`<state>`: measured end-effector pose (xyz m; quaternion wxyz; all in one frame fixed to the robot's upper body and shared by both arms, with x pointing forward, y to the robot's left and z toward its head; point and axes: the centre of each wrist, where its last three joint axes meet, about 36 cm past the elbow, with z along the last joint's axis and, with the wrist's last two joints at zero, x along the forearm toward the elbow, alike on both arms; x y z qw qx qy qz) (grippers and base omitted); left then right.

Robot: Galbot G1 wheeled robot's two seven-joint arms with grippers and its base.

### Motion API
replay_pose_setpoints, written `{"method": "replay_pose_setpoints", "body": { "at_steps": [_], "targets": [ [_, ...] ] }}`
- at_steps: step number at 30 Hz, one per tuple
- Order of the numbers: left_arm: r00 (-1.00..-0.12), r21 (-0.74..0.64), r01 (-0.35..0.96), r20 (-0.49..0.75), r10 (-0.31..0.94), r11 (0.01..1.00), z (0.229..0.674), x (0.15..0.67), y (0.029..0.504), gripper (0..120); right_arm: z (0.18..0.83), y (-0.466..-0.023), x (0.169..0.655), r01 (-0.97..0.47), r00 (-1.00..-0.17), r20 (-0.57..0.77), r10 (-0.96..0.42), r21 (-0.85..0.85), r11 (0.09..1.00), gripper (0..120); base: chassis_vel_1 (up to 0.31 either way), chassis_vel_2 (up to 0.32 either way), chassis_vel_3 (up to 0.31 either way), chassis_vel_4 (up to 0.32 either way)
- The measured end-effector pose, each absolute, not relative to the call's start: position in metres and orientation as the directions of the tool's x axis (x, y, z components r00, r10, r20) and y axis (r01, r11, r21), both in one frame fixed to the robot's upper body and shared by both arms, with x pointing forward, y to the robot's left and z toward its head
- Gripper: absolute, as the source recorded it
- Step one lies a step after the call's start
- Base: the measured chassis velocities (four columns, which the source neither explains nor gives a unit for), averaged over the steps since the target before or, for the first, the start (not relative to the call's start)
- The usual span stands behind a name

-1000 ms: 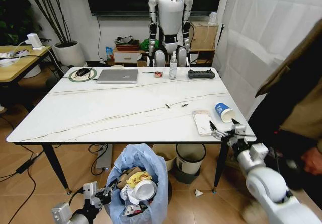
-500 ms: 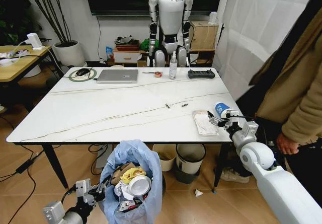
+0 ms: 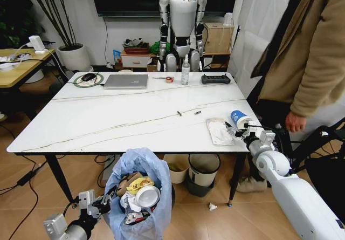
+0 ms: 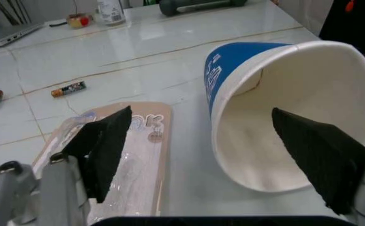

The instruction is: Pick up the trash bin and place the trash from the table into it.

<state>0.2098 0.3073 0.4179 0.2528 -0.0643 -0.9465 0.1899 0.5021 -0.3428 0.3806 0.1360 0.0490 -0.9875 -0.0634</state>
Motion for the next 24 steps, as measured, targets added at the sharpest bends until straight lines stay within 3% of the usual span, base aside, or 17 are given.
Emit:
{"method": "replay_pose_setpoints", "body": {
  "at_steps": [18, 24],
  "targets": [
    [-0.865, -0.393, 0.028, 0.451, 0.220, 0.919, 0.4180, 0.2112, 0.3069, 0, 0.3804, -0.3448, 0.5034, -0.087, -0.959, 0.258, -0.119, 0.130, 0.988, 13, 0.000, 0.000, 0.000, 0.000],
    [-0.865, -0.394, 0.029, 0.451, 0.221, 0.918, 0.4181, 0.2117, 0.3065, 0, 0.3795, -0.3443, 0.5029, -0.092, -0.958, 0.259, -0.124, 0.131, 0.987, 0, 0.000, 0.000, 0.000, 0.000]
  ]
}}
